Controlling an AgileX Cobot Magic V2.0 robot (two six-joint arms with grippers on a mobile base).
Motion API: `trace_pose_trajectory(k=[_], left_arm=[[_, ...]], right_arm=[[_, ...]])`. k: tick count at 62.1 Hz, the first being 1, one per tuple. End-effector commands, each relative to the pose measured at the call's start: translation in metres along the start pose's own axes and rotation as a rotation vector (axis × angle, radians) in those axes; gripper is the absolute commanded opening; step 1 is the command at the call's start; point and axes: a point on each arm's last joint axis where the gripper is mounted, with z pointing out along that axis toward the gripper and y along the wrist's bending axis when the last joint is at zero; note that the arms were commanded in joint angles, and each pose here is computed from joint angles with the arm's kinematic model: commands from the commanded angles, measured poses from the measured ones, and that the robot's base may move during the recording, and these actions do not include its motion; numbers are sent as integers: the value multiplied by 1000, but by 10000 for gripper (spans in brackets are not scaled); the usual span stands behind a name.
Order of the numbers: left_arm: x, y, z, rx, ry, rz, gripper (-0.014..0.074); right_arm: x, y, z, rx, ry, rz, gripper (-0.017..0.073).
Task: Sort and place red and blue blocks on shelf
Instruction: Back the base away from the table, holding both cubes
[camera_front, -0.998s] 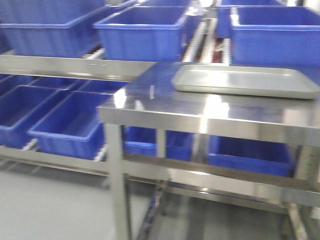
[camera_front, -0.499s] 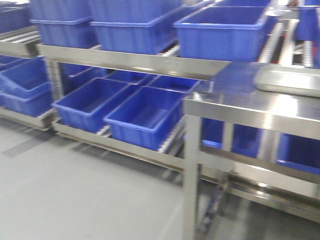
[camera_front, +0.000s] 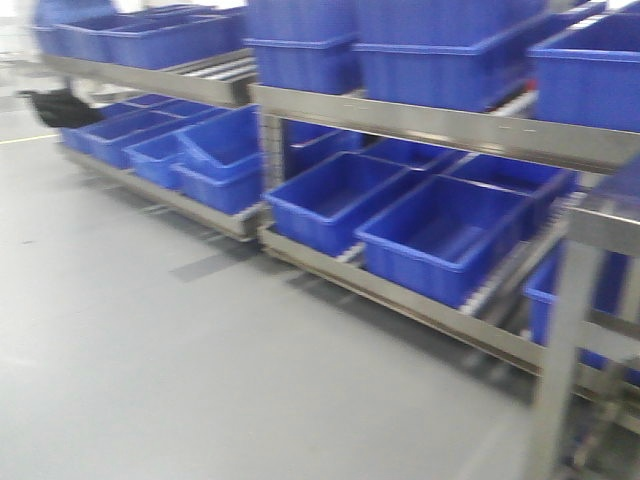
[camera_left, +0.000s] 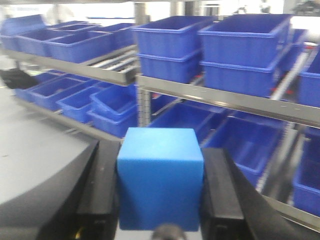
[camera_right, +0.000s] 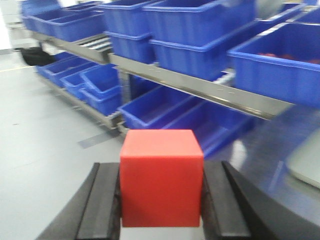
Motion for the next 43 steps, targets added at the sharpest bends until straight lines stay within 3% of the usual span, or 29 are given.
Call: trace_pose_trajectory(k=[1,43], left_arm=[[-18,-1,-1,6,-118,-1,188],[-18,-1,-1,6,-118,-1,188]], right_arm=[[-16,0,-1,8,-106,-9,363],[-16,0,-1,8,-106,-9,363]])
